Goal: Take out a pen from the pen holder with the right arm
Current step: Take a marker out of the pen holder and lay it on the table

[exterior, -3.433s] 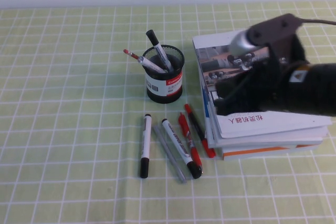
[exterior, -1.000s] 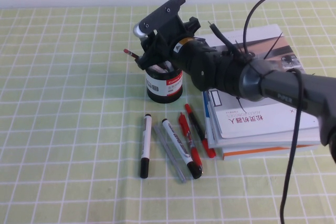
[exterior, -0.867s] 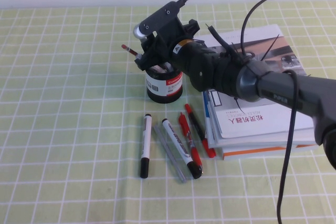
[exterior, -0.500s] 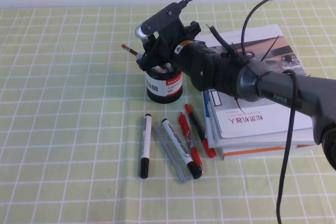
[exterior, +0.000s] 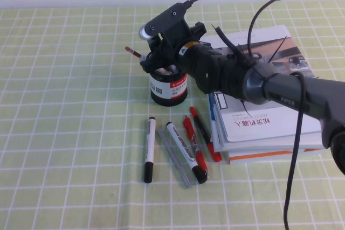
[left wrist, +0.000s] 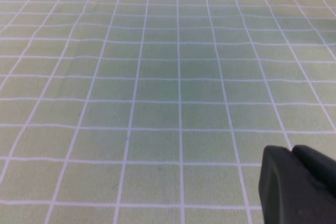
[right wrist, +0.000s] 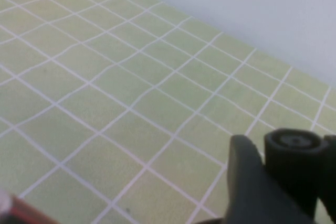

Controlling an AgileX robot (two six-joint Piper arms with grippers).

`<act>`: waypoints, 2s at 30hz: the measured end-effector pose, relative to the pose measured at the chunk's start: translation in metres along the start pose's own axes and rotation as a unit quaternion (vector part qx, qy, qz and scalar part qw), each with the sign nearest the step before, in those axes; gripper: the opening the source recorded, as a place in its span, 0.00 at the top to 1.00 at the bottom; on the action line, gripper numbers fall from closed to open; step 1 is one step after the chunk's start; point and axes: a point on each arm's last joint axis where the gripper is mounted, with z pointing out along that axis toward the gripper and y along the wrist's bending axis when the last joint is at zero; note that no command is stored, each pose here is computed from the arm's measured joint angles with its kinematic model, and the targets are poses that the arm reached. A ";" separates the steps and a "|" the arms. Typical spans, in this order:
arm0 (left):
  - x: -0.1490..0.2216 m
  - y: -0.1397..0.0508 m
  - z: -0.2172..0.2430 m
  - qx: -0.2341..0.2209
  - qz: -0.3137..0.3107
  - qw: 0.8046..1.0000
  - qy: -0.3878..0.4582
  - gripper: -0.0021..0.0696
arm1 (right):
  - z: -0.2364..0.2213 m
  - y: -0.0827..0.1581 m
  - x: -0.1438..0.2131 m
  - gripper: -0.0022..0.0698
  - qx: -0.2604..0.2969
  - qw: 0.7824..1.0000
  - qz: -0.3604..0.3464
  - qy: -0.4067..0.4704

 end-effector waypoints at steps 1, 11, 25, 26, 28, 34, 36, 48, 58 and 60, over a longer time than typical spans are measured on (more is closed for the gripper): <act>0.000 0.000 0.000 0.000 0.000 1.000 0.000 0.98 | 0.000 0.000 0.000 0.65 0.000 1.000 0.000 0.001; 0.000 0.000 0.000 0.000 0.000 1.000 0.000 0.98 | 0.000 0.000 0.001 0.86 -0.002 1.000 0.000 0.004; 0.000 0.000 0.000 0.000 0.000 1.000 0.000 0.98 | -0.026 -0.009 -0.047 0.86 -0.006 1.000 -0.013 -0.026; 0.000 0.000 0.000 0.000 0.000 1.000 0.000 0.98 | -0.029 -0.010 -0.053 0.86 -0.005 0.999 -0.019 -0.032; 0.000 0.000 0.000 0.000 0.000 1.000 0.000 0.98 | -0.039 -0.013 -0.068 0.86 -0.004 0.999 -0.026 -0.045; 0.000 0.000 0.000 0.000 0.000 1.000 0.000 0.98 | -0.078 -0.021 -0.116 0.86 -0.018 0.997 -0.031 -0.066; 0.000 0.000 0.000 0.000 0.000 1.000 0.000 0.98 | -0.093 -0.023 -0.131 0.86 -0.027 0.997 -0.032 -0.067; 0.000 0.000 0.000 0.000 0.000 1.000 0.000 0.98 | -0.177 -0.025 -0.164 0.86 -0.099 0.986 0.103 0.089; 0.000 0.000 0.000 0.000 0.000 1.000 0.000 0.98 | -0.173 -0.013 -0.110 0.86 -0.092 0.917 0.184 0.342; 0.000 0.000 0.000 0.000 0.000 1.000 0.000 0.98 | -0.163 -0.005 -0.097 0.86 -0.099 0.907 0.188 0.364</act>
